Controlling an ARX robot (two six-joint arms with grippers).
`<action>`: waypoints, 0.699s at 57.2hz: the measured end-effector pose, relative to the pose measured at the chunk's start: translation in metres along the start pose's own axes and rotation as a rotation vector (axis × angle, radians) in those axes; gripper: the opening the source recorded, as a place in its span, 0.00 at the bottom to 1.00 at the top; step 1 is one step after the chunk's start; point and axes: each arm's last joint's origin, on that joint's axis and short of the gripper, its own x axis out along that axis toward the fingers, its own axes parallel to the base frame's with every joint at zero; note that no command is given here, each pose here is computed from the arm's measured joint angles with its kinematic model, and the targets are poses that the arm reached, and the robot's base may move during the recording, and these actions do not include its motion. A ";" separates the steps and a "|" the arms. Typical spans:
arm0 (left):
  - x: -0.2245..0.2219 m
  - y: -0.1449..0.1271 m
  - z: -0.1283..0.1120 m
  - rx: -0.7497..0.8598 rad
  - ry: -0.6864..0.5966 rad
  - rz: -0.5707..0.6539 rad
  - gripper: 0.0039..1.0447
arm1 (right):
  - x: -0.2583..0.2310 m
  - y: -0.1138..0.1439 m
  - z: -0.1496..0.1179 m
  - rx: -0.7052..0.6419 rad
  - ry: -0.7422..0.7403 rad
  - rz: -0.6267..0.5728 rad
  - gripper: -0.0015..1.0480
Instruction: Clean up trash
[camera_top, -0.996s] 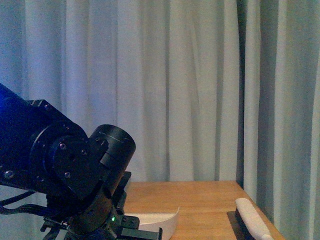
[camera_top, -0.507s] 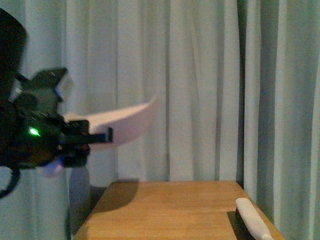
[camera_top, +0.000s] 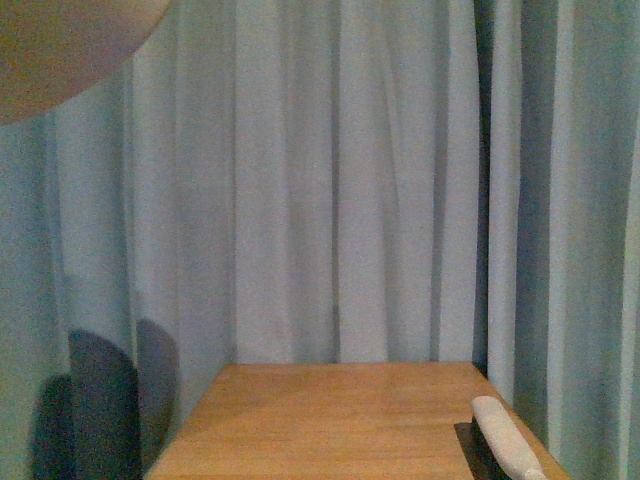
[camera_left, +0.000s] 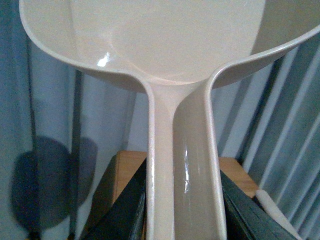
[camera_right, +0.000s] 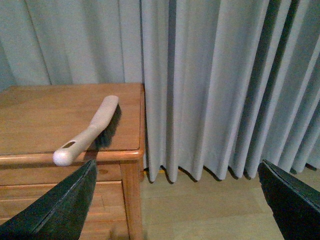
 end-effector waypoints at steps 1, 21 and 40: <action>-0.005 0.000 -0.001 0.002 -0.007 -0.011 0.26 | 0.000 0.000 0.000 0.000 0.000 0.000 0.93; -0.071 0.016 -0.012 -0.009 -0.064 0.043 0.26 | 0.000 0.000 0.000 0.000 0.000 0.000 0.93; -0.094 0.016 -0.028 0.032 -0.066 -0.006 0.26 | 0.000 0.000 0.000 0.000 0.000 0.000 0.93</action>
